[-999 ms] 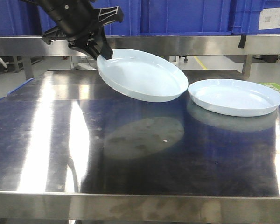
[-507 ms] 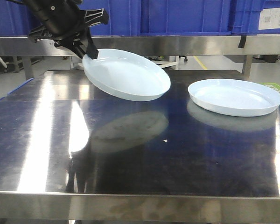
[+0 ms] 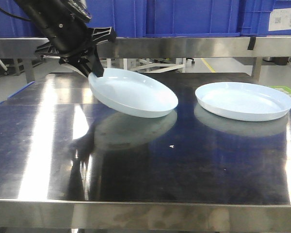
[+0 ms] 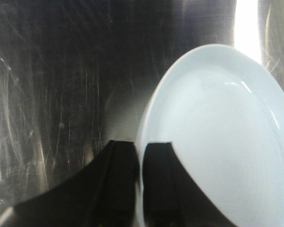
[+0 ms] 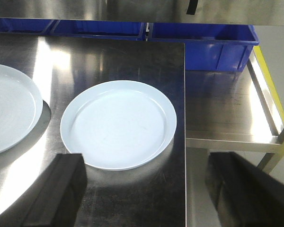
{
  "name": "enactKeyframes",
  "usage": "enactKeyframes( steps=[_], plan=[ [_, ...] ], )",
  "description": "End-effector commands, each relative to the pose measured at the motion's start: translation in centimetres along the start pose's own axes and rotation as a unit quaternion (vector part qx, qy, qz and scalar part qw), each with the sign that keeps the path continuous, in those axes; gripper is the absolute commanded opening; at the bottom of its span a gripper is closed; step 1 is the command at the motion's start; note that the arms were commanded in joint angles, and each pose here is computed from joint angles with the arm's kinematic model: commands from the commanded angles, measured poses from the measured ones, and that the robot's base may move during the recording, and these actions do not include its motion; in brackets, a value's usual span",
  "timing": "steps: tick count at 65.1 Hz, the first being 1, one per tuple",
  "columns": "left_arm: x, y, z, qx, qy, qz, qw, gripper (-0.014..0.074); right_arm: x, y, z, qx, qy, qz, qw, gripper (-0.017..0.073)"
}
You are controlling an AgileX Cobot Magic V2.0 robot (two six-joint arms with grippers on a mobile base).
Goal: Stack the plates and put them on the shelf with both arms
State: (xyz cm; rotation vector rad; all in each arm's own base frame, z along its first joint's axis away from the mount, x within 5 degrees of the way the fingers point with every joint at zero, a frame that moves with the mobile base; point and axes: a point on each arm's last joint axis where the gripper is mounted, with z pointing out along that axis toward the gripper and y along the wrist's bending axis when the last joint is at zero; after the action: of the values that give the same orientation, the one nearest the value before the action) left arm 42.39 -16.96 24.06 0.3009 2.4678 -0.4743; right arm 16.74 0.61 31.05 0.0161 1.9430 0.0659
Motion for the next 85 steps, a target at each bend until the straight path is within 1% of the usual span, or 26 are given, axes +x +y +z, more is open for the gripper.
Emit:
enactKeyframes(
  steps=[1, 4, 8, 18, 22, 24, 27, 29, 30, 31, 34, 40, 45, 52, 55, 62, 65, 69, 72, 74, 81, 85],
  plan=[
    [-2.3, -0.9, -3.2, 0.011, -0.067, -0.003, 0.998, 0.0367, -2.1, 0.0, -0.5, 0.000, -0.065, -0.003, 0.998, 0.0624],
    [-2.3, -0.9, -3.2, 0.011, -0.067, -0.003, 0.998, 0.0412, -2.1, 0.0, -0.5, 0.000, -0.065, -0.003, 0.998, 0.0624],
    [-2.3, -0.9, -3.2, 0.011, -0.067, -0.003, 0.998, 0.0445, -2.1, 0.0, -0.5, 0.000, -0.065, -0.003, 0.998, 0.0624],
    [-2.4, -1.0, -3.3, 0.012, -0.068, -0.002, 0.998, 0.0437, -2.1, 0.0, -0.5, 0.000, -0.065, -0.003, 0.998, 0.0624],
    [-2.7, -1.2, -3.8, 0.014, -0.070, 0.000, 0.997, 0.0395, -2.1, 0.0, -0.5, 0.000, -0.065, -0.003, 0.998, 0.0624],
    [-2.9, -1.3, -4.1, 0.016, -0.075, 0.000, 0.997, 0.0338, -2.1, 0.0, -0.5, 0.000, -0.065, -0.003, 0.998, 0.0624],
    [-3.3, -1.5, -4.9, 0.020, -0.085, 0.000, 0.996, 0.0235, -2.1, 0.0, -0.5, 0.000, -0.065, -0.003, 0.998, 0.0624],
    [-3.5, -1.7, -5.4, 0.021, -0.092, 0.002, 0.996, 0.0151, -2.1, 0.0, -0.5, 0.000, -0.065, -0.003, 0.998, 0.0624],
    [-3.7, -1.8, -5.7, 0.022, -0.096, 0.003, 0.995, 0.0085, -2.1, 0.0, -0.5, 0.000, -0.065, -0.003, 0.998, 0.0624],
    [-3.9, -1.9, -6.1, 0.022, -0.103, 0.003, 0.994, 0.0061, -2.1, 0.0, -0.5, 0.000, -0.065, -0.003, 0.998, 0.0624],
    [-4.4, -2.2, -7.2, 0.024, -0.124, 0.006, 0.992, 0.0113, -2.1, 0.0, -0.5, 0.000, -0.065, -0.003, 0.998, 0.0624],
    [-5.1, -2.6, -10.2, 0.029, -0.161, 0.006, 0.986, 0.0094, -2.1, 0.0, -0.5, 0.000, -0.065, -0.003, 0.998, 0.0624],
    [-5.4, -2.6, -12.7, 0.033, -0.176, 0.003, 0.984, 0.0094, -2.1, 0.0, -0.5, 0.000, -0.065, -0.003, 0.998, 0.0624],
    [-5.3, -2.9, -16.3, 0.035, -0.197, 0.006, 0.980, 0.0094, -2.1, 0.0, -0.5, 0.000, -0.065, -0.003, 0.998, 0.0624],
    [-5.0, -3.0, -17.8, 0.034, -0.212, 0.007, 0.977, 0.0094, -2.1, 0.0, -0.5, 0.000, -0.065, -0.003, 0.998, 0.0624],
    [-3.7, -3.3, -21.1, 0.028, -0.261, 0.010, 0.965, 0.0094, -2.1, 0.0, -0.5, 0.000, -0.065, -0.003, 0.998, 0.0624],
    [-2.8, -3.2, -21.7, 0.025, -0.272, 0.007, 0.962, 0.0094, -2.1, 0.0, -0.5, 0.000, -0.065, -0.003, 0.998, 0.0624],
    [-1.6, -3.1, -23.1, 0.021, -0.299, 0.004, 0.954, 0.0094, -2.1, 0.0, -0.5, 0.000, -0.065, -0.003, 0.998, 0.0624],
    [-0.3, -2.9, -23.7, 0.016, -0.314, 0.001, 0.949, 0.0094, -2.1, 0.0, -0.5, 0.000, -0.065, -0.003, 0.998, 0.0624],
    [0.7, -2.7, -23.6, 0.012, -0.313, -0.002, 0.950, 0.0094, -2.1, 0.0, -0.5, 0.000, -0.065, -0.003, 0.998, 0.0624],
    [4.3, -2.0, -24.3, -0.001, -0.333, -0.010, 0.943, 0.0094, -2.1, 0.0, -0.5, 0.000, -0.065, -0.003, 0.998, 0.0624],
    [7.1, -1.3, -23.9, -0.014, -0.340, -0.015, 0.940, 0.0094, -2.1, 0.0, -0.5, 0.000, -0.065, -0.003, 0.998, 0.0624]
  ],
)
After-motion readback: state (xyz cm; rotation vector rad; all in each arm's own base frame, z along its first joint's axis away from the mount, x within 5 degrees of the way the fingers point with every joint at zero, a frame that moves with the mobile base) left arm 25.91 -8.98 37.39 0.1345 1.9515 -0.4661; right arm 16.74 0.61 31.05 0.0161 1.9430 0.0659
